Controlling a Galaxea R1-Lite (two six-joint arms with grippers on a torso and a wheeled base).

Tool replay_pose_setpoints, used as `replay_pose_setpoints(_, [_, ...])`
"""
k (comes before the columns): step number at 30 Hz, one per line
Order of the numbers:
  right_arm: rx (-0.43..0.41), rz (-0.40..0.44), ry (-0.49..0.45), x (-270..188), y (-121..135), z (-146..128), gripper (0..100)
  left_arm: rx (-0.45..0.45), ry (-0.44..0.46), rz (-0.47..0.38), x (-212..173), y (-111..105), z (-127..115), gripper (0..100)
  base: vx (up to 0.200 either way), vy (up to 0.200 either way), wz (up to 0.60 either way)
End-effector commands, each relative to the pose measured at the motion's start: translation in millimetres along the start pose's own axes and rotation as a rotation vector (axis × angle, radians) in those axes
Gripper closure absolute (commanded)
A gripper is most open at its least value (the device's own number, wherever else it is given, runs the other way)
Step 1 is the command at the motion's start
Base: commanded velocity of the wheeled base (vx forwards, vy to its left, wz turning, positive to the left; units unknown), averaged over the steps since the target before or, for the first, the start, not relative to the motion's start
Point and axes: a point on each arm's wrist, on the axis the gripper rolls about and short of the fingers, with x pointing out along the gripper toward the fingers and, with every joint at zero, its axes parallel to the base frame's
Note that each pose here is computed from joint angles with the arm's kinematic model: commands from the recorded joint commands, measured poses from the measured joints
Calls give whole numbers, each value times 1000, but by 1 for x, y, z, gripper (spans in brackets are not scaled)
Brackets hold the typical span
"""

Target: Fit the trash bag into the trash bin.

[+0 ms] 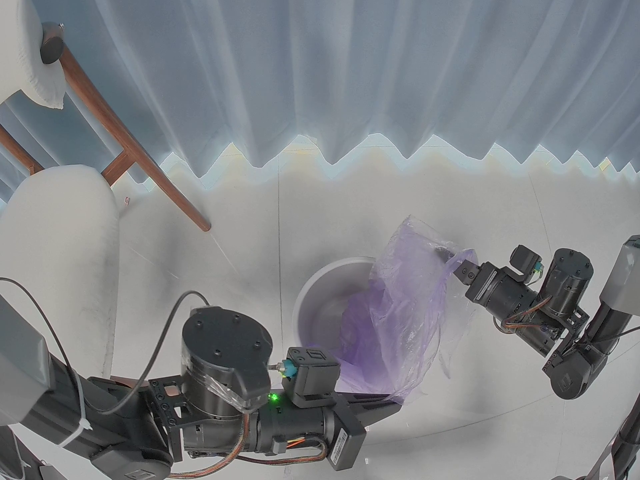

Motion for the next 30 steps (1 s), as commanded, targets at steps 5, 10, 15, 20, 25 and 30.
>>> replay_pose_setpoints(5, [-4, 37, -22, -10, 13, 5, 100, -1, 2, 1, 1, 0, -1, 100, 0, 0, 0])
replay_pose_setpoints(10, [-5, 31, -12, -20, 15, 5, 100, -4, 5, 36, 1, 1, -3, 100, 0, 0, 0])
replay_pose_setpoints(15, [-2, 20, 5, -29, 15, 3, 100, -5, 12, 39, 2, 1, -5, 100, 0, 0, 0])
replay_pose_setpoints(20, [-6, 19, -3, -29, 14, 5, 100, -5, 12, 33, 1, -1, -6, 100, 0, 0, 0])
replay_pose_setpoints(25, [-3, 26, -10, -34, 17, 7, 100, -6, 16, 37, -2, -2, -7, 0, 0, 0, 0])
replay_pose_setpoints(30, [-2, 16, -1, -37, 15, 6, 100, 4, -17, 46, -14, -6, -1, 0, 0, 0, 0])
